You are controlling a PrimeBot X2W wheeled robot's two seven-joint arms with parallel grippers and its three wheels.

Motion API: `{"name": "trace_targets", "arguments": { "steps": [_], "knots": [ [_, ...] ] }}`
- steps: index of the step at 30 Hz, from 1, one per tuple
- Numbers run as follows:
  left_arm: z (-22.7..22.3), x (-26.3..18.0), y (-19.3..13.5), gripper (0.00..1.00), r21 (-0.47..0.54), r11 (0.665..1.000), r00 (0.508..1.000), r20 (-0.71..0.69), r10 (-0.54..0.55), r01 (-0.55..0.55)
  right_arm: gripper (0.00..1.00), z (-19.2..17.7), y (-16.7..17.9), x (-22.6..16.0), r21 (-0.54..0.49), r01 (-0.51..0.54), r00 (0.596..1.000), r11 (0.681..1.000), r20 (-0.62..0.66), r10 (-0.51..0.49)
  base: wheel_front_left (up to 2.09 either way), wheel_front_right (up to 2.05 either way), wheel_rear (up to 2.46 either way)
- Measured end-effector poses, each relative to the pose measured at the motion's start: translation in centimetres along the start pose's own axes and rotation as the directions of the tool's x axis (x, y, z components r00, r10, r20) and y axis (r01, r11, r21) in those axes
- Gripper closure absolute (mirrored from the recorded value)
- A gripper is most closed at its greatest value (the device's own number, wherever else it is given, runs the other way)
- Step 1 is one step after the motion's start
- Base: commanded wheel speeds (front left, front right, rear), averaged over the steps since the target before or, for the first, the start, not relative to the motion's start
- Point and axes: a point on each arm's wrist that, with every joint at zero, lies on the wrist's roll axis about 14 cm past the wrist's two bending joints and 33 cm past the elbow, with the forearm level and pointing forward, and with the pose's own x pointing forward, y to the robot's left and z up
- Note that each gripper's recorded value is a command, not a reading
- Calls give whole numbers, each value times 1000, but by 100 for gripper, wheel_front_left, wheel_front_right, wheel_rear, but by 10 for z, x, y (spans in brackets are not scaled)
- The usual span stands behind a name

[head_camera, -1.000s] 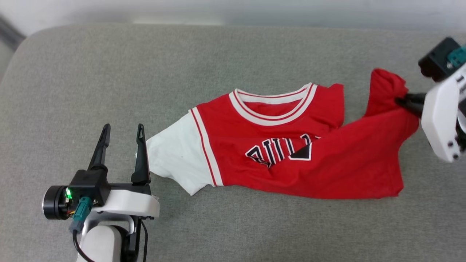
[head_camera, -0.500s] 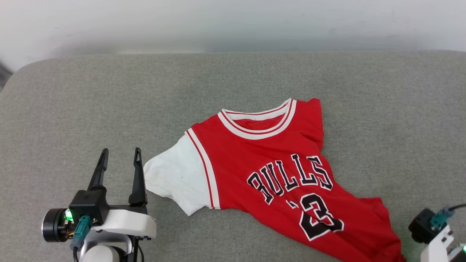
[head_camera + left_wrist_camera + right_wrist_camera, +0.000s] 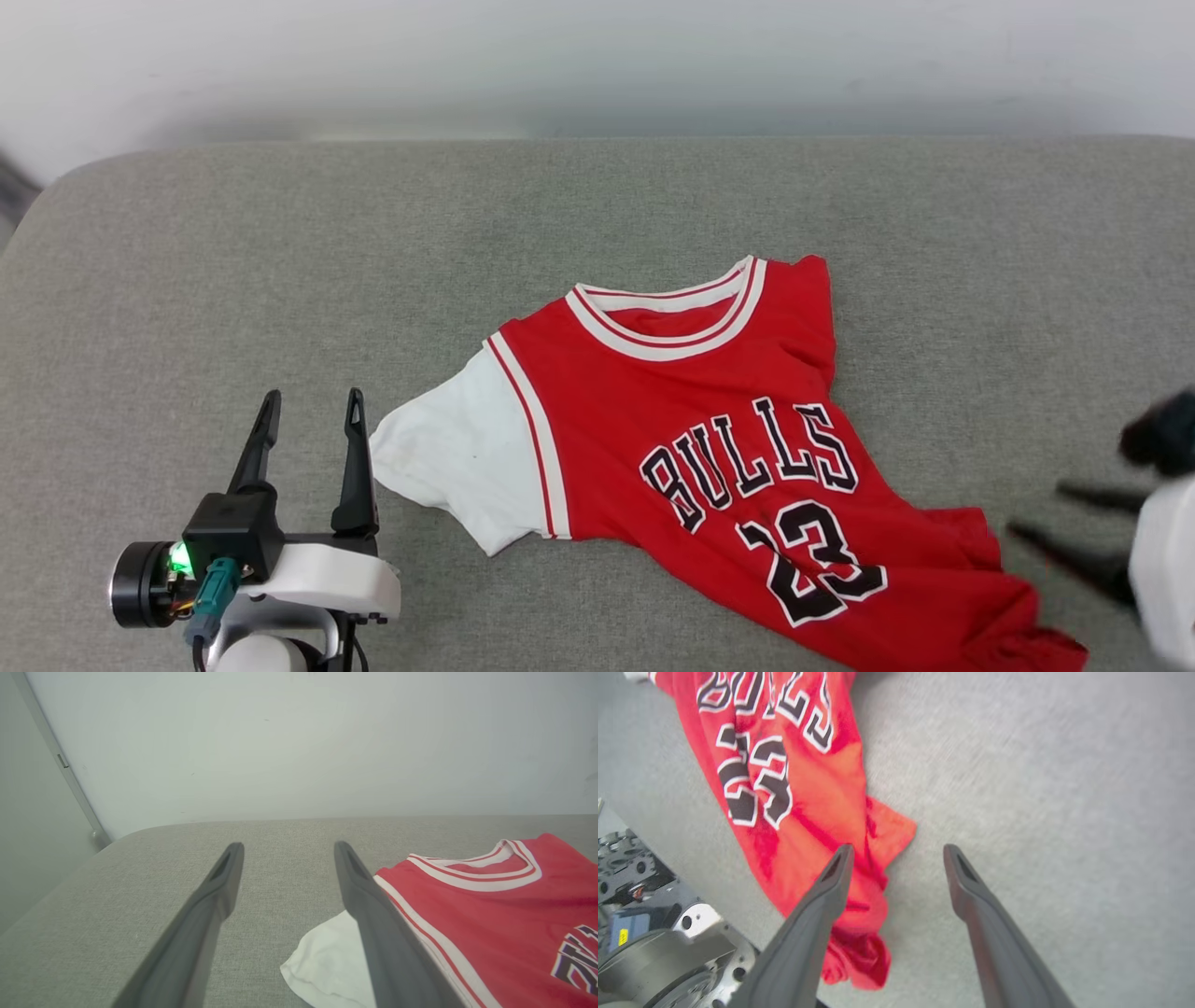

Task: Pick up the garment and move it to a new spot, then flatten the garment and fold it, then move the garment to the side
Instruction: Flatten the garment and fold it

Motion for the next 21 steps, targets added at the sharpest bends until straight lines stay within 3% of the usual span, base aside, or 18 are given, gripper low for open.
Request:
{"name": "trace_targets", "arguments": {
  "steps": [4,9,14,21],
  "knots": [
    [-3,0,0,0,1,1000,1000,-8,1,-1,0,72,-27,-16,-100,96,987,990,141,-81,0,0,0],
    [-5,7,0,0,2,1000,1000,-8,0,0,0,129,-29,-9,-157,109,981,982,178,-80,0,0,0],
    [-10,16,2,0,4,1000,1000,-16,7,-7,0,155,-22,28,-177,65,995,982,80,-52,0,0,0],
    [-22,30,3,0,7,1000,999,-37,14,-14,0,159,-19,99,-168,22,991,986,-128,-44,0,0,0]
  ]
}}
